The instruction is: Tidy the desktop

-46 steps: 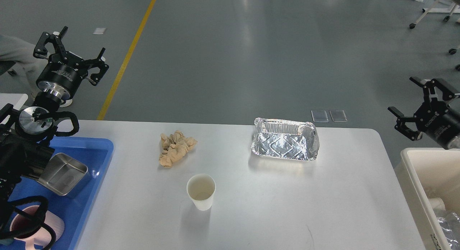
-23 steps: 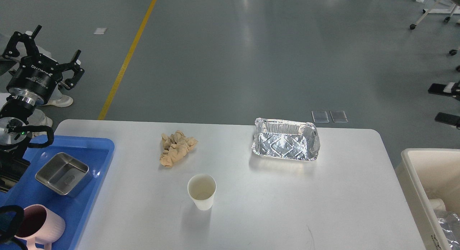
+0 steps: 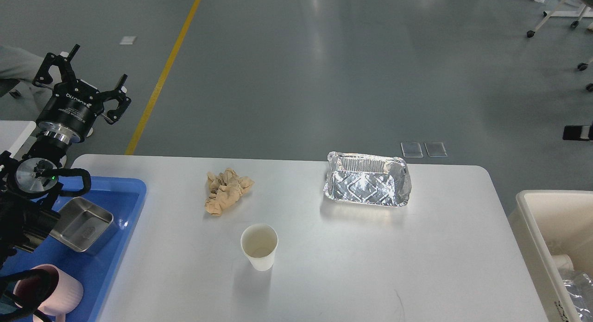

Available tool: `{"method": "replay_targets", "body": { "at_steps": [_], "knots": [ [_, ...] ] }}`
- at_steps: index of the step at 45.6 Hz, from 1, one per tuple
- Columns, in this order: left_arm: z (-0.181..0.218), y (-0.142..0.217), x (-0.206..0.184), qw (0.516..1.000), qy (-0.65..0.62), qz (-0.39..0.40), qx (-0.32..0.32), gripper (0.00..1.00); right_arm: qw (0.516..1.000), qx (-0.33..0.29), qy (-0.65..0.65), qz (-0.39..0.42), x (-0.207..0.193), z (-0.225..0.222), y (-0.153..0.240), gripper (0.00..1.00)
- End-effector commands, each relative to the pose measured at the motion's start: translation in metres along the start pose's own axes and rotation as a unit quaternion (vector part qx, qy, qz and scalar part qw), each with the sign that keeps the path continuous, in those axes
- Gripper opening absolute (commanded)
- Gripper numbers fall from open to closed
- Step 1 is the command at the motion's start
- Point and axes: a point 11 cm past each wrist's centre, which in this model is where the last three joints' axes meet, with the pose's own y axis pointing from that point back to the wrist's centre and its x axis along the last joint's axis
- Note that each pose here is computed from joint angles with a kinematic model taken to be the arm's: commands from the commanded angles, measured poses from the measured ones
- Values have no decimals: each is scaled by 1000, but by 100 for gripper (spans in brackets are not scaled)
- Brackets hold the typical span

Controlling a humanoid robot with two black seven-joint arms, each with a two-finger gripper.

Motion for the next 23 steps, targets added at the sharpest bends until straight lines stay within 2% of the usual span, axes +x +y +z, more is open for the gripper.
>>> {"method": "replay_targets", "body": {
  "at_steps": [1, 12, 23],
  "knots": [
    [0, 0, -1, 1000, 8, -1, -2, 98, 1000, 1, 26, -7, -3, -2, -16, 100],
    [-11, 3, 4, 999, 30, 14, 41, 98, 999, 23, 33, -17, -15, -5, -77, 100],
    [-11, 7, 9, 998, 30, 21, 46, 98, 998, 52, -43, -15, -28, -2, -162, 100]
  ]
}}
